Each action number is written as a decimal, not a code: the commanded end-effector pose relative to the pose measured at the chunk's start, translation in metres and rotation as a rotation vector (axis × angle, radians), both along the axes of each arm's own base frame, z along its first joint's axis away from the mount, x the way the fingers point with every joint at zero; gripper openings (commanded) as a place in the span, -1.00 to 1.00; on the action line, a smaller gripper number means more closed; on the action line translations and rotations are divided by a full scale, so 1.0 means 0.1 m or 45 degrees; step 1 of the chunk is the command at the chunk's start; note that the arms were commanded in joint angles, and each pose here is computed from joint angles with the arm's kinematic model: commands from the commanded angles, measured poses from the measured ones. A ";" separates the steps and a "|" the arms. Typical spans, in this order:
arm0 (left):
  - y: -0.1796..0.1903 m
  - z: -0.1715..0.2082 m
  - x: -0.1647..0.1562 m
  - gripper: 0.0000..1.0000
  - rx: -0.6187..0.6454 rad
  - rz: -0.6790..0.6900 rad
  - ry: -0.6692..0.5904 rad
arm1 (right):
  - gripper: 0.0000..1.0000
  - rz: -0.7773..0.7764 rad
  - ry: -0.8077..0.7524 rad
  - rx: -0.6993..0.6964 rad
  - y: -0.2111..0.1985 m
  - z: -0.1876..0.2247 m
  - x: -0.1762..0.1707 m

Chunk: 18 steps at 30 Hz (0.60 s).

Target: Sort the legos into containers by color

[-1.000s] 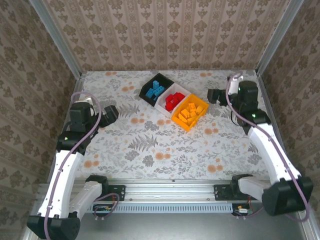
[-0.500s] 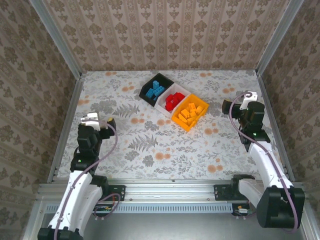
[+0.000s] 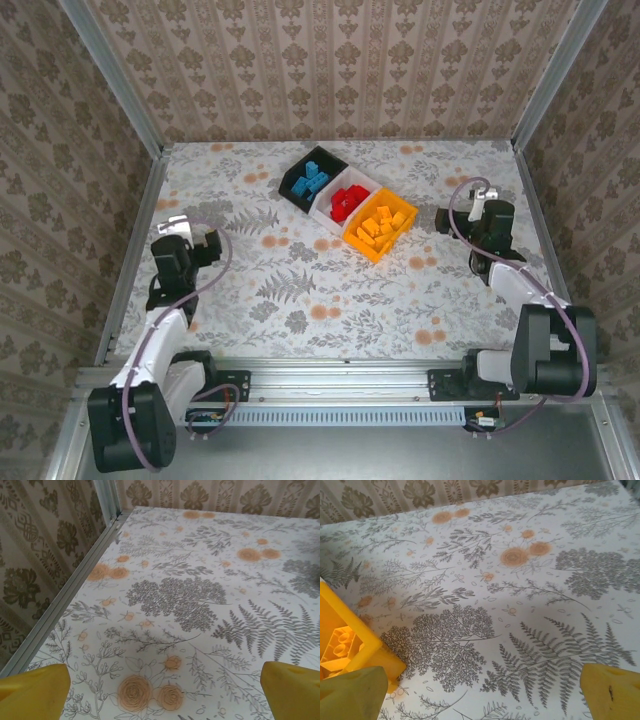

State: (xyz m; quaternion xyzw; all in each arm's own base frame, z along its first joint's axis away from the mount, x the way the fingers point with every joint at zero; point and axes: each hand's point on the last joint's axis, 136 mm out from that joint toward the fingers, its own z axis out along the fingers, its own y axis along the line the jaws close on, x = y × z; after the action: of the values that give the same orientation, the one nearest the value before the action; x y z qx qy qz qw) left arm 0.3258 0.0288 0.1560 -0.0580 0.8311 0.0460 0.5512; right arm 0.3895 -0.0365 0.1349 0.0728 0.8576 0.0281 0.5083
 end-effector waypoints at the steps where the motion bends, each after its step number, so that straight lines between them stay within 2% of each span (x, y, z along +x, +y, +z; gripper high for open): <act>1: 0.05 0.00 0.09 1.00 -0.032 -0.007 -0.045 | 1.00 0.075 -0.108 0.049 0.14 -0.02 0.11; 6: 0.16 -0.19 0.20 1.00 -0.103 0.036 -0.046 | 1.00 0.163 -0.164 0.014 0.32 -0.20 0.13; 11: 0.03 -0.31 0.38 1.00 -0.044 -0.102 -0.062 | 1.00 0.226 -0.186 -0.069 0.48 -0.29 0.11; 18: -0.12 -0.42 0.59 0.99 -0.037 -0.199 -0.137 | 1.00 0.215 -0.232 -0.088 0.48 -0.35 0.09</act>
State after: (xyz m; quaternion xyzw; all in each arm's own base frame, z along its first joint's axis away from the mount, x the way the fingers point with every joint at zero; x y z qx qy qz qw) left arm 0.3710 0.0313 0.0906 -0.0468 0.8404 -0.0002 0.5400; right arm 0.3967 0.0131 0.0950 -0.0147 0.8288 0.0589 0.5562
